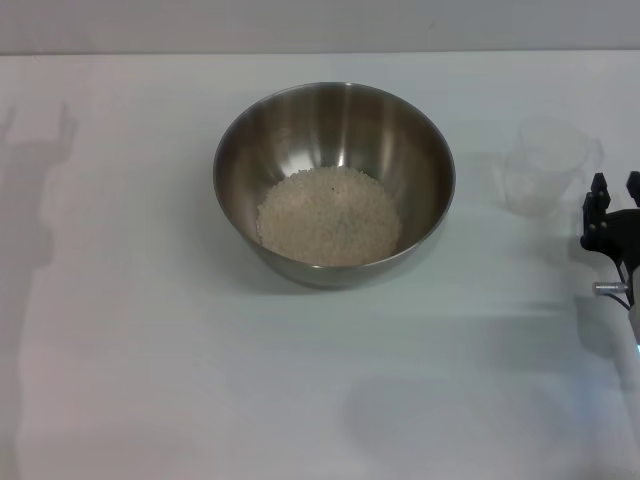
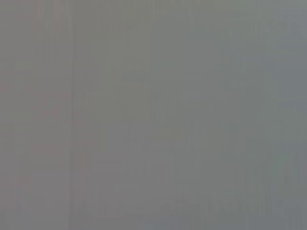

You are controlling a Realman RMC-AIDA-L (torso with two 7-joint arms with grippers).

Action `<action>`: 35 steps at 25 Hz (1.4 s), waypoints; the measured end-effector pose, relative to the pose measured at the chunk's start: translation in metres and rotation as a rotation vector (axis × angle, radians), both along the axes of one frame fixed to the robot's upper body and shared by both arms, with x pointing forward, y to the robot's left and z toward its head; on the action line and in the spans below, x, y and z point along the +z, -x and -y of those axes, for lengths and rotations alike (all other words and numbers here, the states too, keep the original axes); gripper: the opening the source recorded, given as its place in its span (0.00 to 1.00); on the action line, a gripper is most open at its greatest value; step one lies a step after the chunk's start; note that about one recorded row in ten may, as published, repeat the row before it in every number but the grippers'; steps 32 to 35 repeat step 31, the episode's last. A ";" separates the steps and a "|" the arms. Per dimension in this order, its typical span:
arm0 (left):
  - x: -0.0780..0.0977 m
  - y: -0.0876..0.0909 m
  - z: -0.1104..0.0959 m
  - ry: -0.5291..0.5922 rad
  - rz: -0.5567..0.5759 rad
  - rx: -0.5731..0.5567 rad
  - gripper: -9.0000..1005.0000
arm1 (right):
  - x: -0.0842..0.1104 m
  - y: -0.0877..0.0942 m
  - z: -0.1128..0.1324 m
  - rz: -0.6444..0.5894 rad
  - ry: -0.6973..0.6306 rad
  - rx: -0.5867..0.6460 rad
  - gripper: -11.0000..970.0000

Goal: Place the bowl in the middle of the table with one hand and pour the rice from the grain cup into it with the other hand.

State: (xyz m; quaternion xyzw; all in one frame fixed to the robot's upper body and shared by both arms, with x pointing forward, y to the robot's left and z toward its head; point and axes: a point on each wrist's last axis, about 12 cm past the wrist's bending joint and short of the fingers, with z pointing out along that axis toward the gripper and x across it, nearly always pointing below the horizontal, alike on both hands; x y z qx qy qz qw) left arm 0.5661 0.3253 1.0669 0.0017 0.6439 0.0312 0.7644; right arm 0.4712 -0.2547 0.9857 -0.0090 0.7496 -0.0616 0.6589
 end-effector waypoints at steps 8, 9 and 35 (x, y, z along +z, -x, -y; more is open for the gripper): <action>-0.003 0.002 -0.001 -0.002 -0.011 0.001 0.70 | 0.005 0.004 -0.002 0.040 -0.011 -0.002 0.44; -0.004 0.002 -0.001 -0.003 -0.015 0.001 0.70 | 0.006 0.004 -0.002 0.049 -0.011 -0.002 0.47; -0.032 0.031 -0.016 0.018 -0.126 0.040 0.70 | 0.048 -0.023 -0.022 0.324 -0.003 0.080 0.63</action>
